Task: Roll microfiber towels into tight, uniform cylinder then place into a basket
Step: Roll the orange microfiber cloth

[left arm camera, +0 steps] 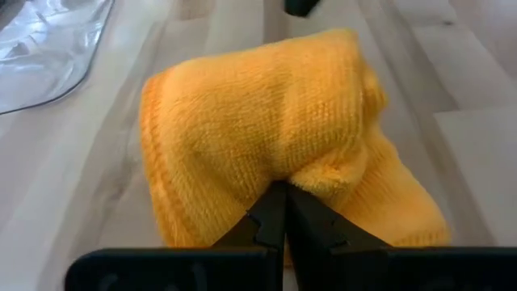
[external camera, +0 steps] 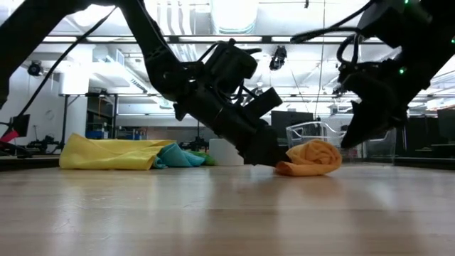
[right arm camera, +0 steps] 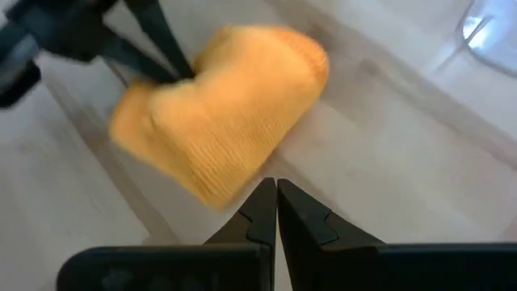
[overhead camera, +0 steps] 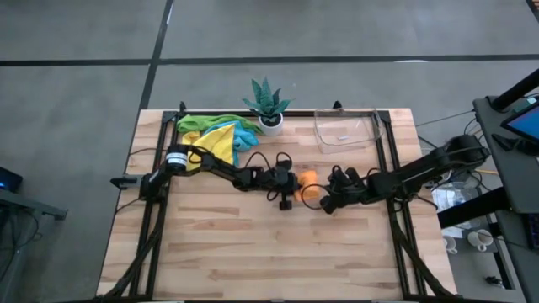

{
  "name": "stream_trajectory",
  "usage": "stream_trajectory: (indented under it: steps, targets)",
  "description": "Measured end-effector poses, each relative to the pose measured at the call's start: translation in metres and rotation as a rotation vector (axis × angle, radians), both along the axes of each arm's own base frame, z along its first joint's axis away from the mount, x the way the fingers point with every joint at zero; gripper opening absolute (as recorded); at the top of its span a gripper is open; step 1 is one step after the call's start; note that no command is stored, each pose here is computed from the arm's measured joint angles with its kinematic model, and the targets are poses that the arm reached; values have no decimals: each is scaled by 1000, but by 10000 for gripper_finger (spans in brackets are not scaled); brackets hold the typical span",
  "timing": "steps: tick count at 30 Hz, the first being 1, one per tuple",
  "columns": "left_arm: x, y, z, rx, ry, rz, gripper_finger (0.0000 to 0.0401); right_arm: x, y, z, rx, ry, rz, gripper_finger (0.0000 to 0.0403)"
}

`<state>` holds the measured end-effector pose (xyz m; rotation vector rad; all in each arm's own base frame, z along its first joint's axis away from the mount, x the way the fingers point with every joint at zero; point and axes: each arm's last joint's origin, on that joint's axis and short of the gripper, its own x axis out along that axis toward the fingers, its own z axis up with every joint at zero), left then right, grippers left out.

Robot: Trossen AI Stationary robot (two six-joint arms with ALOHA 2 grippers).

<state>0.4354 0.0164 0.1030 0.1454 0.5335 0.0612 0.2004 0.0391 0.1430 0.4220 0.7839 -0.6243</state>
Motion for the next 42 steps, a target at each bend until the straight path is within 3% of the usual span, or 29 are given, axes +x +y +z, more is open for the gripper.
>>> stream_trajectory:
  steps: [5, 9, 17, 26, 33, 42]
  targets:
    - [0, -2, 1, -2, -8, -12, 0, -1, -3, 7, -63, -44, -28, 9]
    - [1, -3, 1, -2, -15, -15, 0, 0, -11, 7, -13, -40, -48, 29]
    - [1, -4, 3, 0, -25, -25, 0, 9, -36, 2, 159, -128, -60, 134]
    - [1, -5, 3, -12, -27, -44, 0, 10, -43, 7, 210, -236, -58, 235]
    - [1, -6, 3, -15, -29, -47, 0, 12, -42, -13, 278, -315, -72, 261]
    - [1, -6, 3, -15, -26, -48, 0, 19, -40, -28, 347, -316, -86, 258]
